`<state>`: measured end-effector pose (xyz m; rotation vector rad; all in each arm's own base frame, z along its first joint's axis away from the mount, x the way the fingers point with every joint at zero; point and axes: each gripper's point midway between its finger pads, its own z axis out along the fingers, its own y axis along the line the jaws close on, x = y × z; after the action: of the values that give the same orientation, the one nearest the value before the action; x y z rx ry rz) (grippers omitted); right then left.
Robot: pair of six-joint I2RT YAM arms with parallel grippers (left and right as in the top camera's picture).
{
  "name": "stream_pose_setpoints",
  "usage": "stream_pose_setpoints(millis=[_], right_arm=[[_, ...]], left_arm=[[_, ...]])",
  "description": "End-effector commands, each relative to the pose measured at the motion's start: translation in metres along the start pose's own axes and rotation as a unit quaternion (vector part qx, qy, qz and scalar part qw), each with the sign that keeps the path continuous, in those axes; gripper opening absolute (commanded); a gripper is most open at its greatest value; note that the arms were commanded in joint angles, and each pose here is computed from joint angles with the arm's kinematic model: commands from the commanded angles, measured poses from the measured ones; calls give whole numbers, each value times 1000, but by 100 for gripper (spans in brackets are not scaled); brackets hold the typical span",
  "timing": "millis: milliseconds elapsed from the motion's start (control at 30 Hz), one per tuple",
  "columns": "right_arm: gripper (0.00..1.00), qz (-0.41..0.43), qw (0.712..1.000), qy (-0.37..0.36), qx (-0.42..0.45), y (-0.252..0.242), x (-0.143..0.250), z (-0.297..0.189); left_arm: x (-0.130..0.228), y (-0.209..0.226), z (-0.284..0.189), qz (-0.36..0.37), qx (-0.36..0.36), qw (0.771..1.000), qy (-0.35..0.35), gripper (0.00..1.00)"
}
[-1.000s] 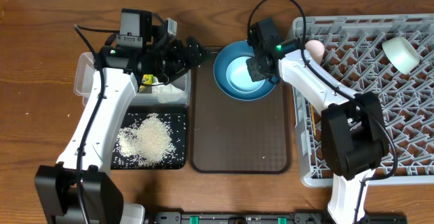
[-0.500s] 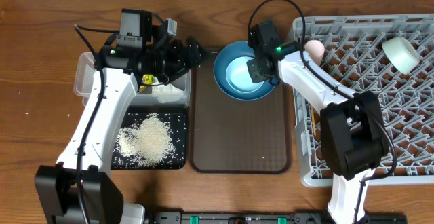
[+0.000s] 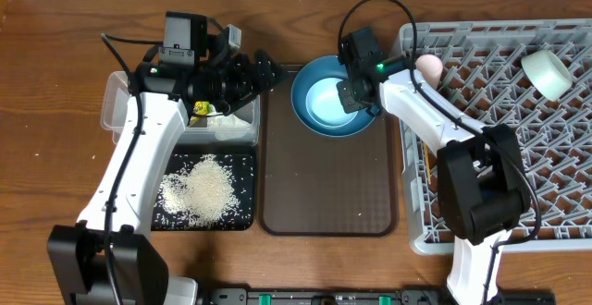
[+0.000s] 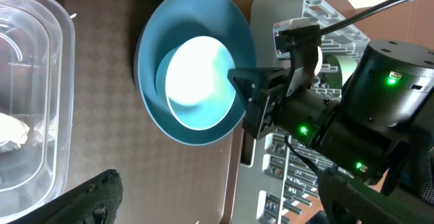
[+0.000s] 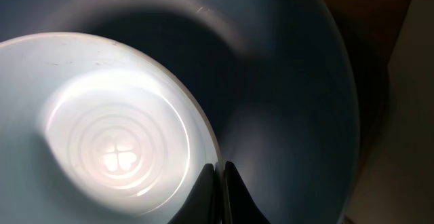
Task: Sort waste into correct bins and load items into the dishwasher rack
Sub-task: 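Lift the pale blue bowl off the blue plate with the right gripper, then carry the pale blue bowl right and place it in the rack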
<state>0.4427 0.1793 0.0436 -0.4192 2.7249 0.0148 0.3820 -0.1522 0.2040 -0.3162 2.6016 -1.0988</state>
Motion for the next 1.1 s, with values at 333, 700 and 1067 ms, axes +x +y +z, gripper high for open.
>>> stream_pose_setpoints(millis=[333,700,1067], right_arm=[[1,-69,980,-135,132,-47,-66,-95],[1,-154,877,-131,437,-167,-85,-216],[1,-117,835,-29,537,-280,-50,-243]], left_arm=[[-2,-3,-5,5,0,1000,-9,94],[-3,-3,-5,5,0,1000,-9,94],[-3,-3,-5,5,0,1000,-9,94]])
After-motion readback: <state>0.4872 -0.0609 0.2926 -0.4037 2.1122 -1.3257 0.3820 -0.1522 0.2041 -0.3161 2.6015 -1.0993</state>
